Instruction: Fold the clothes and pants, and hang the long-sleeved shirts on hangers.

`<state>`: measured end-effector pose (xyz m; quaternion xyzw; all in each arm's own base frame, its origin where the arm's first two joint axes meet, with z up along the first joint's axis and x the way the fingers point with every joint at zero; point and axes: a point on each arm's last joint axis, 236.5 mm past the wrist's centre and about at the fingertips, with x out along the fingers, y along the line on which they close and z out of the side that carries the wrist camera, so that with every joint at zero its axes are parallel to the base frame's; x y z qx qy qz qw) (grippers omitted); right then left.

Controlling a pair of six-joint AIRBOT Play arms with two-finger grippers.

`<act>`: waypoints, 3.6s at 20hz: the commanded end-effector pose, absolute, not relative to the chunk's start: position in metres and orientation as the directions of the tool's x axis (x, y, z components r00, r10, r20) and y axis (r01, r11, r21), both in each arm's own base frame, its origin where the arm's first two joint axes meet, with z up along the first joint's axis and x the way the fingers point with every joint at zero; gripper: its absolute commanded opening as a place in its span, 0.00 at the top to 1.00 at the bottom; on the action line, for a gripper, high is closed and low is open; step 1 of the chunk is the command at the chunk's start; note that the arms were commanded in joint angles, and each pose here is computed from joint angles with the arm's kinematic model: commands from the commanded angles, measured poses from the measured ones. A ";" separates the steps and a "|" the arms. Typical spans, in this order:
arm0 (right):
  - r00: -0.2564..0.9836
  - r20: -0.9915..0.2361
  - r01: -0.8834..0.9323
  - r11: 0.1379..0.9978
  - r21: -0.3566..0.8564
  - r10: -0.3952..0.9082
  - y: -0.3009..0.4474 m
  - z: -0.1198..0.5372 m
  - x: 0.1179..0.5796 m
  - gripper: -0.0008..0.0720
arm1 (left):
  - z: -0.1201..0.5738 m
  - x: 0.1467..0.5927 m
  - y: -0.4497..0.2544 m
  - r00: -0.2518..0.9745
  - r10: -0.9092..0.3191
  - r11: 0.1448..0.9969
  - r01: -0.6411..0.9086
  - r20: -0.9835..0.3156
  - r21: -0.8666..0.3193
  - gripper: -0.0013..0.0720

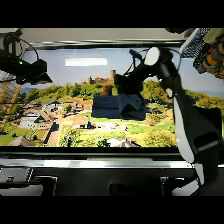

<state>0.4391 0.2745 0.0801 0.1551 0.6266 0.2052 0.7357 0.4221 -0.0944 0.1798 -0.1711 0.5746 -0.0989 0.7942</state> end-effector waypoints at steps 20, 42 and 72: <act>0.420 -0.680 -0.269 0.798 0.539 0.601 0.197 0.208 0.463 0.31 | 0.183 0.421 -0.086 0.331 -0.342 0.928 -0.025 -0.879 -0.371 0.96; 0.148 -0.734 0.182 0.711 0.679 0.663 0.111 -0.092 0.442 0.34 | 0.182 0.421 -0.086 0.330 -0.342 0.932 -0.001 -0.880 -0.363 0.96; 0.757 -0.638 0.493 0.517 0.700 0.142 -0.171 0.195 0.516 0.95 | 0.184 0.427 -0.086 0.351 -0.343 0.931 0.003 -0.871 -0.366 0.96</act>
